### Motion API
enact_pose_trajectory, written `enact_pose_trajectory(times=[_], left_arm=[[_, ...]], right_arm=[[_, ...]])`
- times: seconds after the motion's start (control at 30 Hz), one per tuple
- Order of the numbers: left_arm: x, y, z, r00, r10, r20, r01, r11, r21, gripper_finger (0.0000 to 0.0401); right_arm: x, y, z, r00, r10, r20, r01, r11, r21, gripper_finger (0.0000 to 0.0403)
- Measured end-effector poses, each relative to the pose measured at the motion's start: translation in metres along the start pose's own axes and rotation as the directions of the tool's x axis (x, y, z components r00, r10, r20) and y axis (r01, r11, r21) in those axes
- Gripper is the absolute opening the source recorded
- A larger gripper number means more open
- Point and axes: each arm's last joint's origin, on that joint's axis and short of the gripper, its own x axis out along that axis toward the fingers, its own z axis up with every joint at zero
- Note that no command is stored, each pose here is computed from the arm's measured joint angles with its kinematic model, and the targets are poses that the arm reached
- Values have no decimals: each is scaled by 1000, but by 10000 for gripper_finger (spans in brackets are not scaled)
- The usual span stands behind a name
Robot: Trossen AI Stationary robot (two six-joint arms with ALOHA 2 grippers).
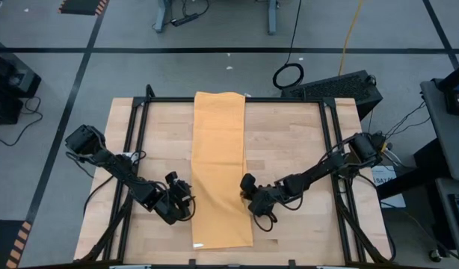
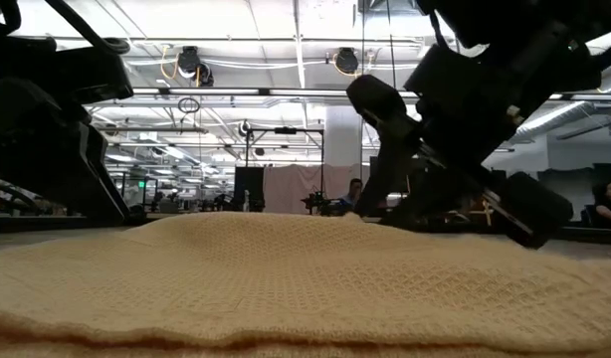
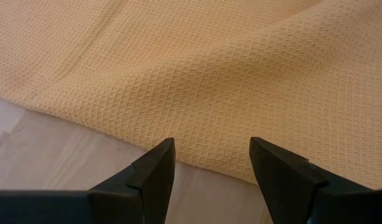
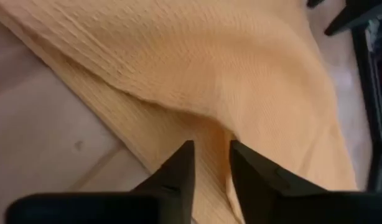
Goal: Roll towel
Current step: Fold the yellow towel
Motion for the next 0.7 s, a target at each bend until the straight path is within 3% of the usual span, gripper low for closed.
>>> enact_pose_trajectory(times=[0.17,0.33,0.57,0.7], left_arm=[[0,0,0,1000,-1,-1,1,1000,0,214],[0,0,0,1000,-1,-1,1,1000,-1,214],[0,0,0,1000,-1,0,1,1000,1,214],[0,0,0,1000,-4,2,4,1000,-3,214]], right_arm=[[-3,5,4,998,-48,-43,46,998,-42,133],[-4,5,5,998,-53,-37,52,998,-40,143],[2,-1,2,999,-40,10,40,999,-31,116],[5,-7,0,999,-27,40,27,1000,-14,71]])
